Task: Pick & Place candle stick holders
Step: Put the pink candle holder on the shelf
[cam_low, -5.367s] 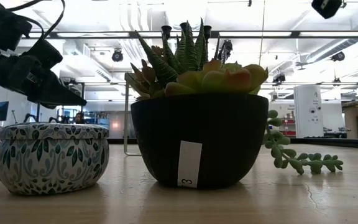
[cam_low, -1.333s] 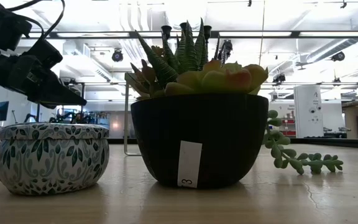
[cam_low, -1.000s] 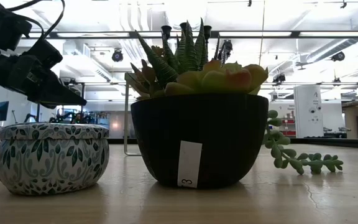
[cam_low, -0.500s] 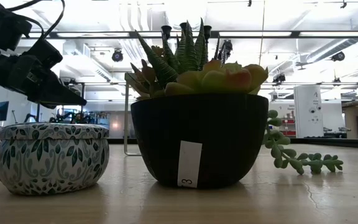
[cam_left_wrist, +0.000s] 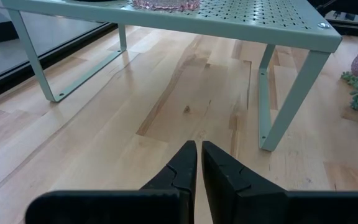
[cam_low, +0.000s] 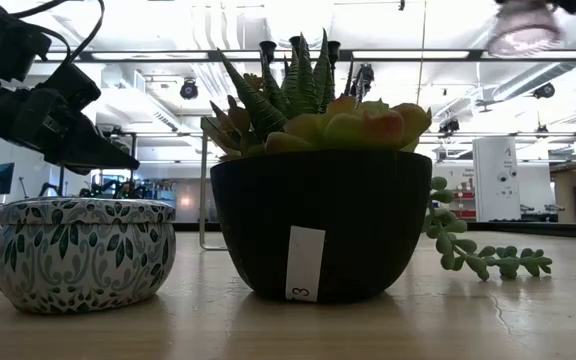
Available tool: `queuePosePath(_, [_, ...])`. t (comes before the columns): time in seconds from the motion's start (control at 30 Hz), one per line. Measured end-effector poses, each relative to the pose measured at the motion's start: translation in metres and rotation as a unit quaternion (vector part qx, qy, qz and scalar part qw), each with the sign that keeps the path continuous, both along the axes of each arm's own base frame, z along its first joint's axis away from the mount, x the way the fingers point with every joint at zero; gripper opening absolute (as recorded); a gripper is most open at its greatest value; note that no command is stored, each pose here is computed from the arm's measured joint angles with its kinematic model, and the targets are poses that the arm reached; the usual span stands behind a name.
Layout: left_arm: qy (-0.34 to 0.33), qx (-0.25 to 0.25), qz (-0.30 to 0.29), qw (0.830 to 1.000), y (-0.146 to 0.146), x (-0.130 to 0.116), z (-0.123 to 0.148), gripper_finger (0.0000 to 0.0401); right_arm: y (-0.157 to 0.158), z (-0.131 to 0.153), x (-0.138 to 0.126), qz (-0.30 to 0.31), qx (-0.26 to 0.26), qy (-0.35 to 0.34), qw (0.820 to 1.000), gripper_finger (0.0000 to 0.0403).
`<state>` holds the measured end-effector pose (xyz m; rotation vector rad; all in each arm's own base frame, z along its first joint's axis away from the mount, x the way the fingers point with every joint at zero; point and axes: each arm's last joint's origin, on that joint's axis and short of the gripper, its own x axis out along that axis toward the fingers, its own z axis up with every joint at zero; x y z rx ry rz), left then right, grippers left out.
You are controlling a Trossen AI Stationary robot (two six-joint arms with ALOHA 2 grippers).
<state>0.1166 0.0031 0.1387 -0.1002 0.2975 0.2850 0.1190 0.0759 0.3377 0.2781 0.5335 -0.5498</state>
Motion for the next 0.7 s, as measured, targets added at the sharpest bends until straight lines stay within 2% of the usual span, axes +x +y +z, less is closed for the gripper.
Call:
queuePosePath(0.27, [0.000, 0.000, 0.000, 1.000, 0.000, 0.000, 0.000, 0.0030, -0.031, 0.017, 0.033, 0.044, -0.035, -0.007, 0.998, 0.0123])
queuePosePath(0.47, [0.000, 0.000, 0.000, 1.000, 0.000, 0.000, 0.000, 0.0030, -0.045, 0.006, 0.062, 0.078, -0.028, -0.044, 0.996, 0.0123])
queuePosePath(0.7, [0.000, 0.000, 0.000, 1.000, 0.000, 0.000, 0.000, 0.0030, -0.064, -0.013, 0.095, 0.062, -0.058, -0.012, 0.996, 0.0123])
